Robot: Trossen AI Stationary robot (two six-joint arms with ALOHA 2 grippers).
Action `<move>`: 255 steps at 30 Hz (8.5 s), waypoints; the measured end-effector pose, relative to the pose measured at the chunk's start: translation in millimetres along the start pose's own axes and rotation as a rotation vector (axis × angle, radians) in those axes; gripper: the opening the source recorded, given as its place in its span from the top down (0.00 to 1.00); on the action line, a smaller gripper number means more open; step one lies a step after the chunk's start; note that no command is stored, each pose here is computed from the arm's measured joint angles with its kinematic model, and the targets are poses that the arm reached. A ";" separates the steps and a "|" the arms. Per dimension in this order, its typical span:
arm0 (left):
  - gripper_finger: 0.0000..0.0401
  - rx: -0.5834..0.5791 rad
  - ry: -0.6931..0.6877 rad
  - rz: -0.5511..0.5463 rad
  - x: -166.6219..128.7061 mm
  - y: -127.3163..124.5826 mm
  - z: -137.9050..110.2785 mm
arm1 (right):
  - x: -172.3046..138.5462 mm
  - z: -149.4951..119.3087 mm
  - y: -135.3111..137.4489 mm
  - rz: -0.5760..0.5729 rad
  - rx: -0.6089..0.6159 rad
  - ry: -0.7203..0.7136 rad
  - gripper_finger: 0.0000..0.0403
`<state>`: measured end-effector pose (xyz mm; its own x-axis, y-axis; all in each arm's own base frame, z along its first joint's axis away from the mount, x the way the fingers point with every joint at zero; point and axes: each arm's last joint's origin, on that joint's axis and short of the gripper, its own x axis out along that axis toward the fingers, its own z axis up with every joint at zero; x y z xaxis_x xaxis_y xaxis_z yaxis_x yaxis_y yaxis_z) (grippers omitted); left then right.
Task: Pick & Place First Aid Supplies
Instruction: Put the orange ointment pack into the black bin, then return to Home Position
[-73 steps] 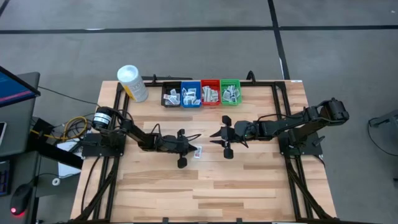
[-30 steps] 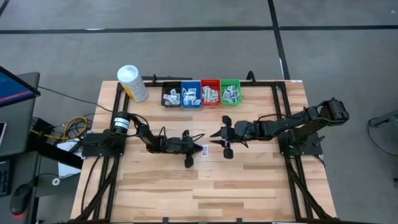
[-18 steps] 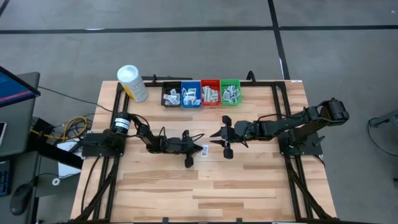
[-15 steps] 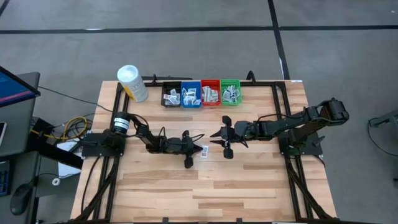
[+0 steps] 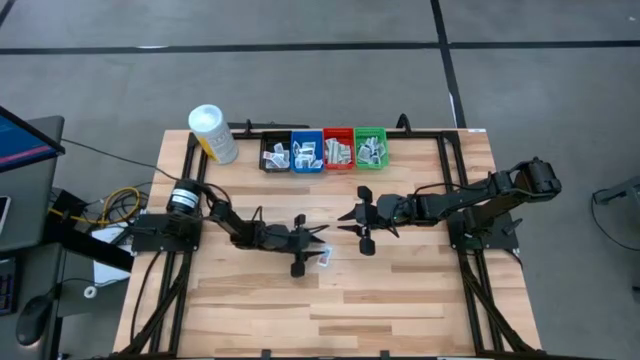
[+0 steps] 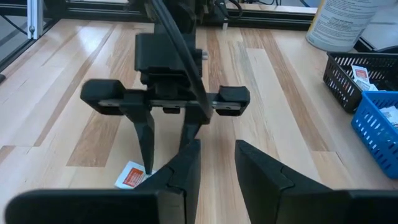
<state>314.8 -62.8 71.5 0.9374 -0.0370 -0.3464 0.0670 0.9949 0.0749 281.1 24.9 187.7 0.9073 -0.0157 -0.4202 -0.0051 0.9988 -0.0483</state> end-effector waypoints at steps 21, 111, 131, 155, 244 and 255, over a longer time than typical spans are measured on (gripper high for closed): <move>0.46 -0.077 0.043 0.027 34.2 1.0 -36.2 | 0.0 -0.4 0.0 0.000 -0.003 0.004 0.77; 0.98 -0.009 0.224 0.173 -26.2 17.0 28.4 | 0.7 0.7 -7.9 -0.027 -0.158 -0.005 0.77; 0.98 -0.031 0.047 0.455 -100.4 90.1 63.0 | -0.5 11.0 -43.1 -0.336 -0.493 -0.026 0.77; 0.98 -0.192 0.081 0.773 -160.1 212.5 30.5 | -18.0 0.8 -136.2 -0.363 -0.388 -0.052 0.77; 0.70 -0.269 -0.111 0.499 -243.1 123.2 59.8 | -94.5 27.2 -109.0 -0.287 -0.061 -0.076 0.77; 0.70 -0.295 -0.235 0.505 -254.2 106.4 24.7 | -106.7 -4.6 -110.2 -0.348 0.040 -0.190 0.77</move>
<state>92.1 50.1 190.6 0.8810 0.4582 -0.1180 -0.4695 0.8776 -0.0975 182.9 -83.8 233.8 0.9136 -0.3485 -0.2095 0.3294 0.9364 -0.1210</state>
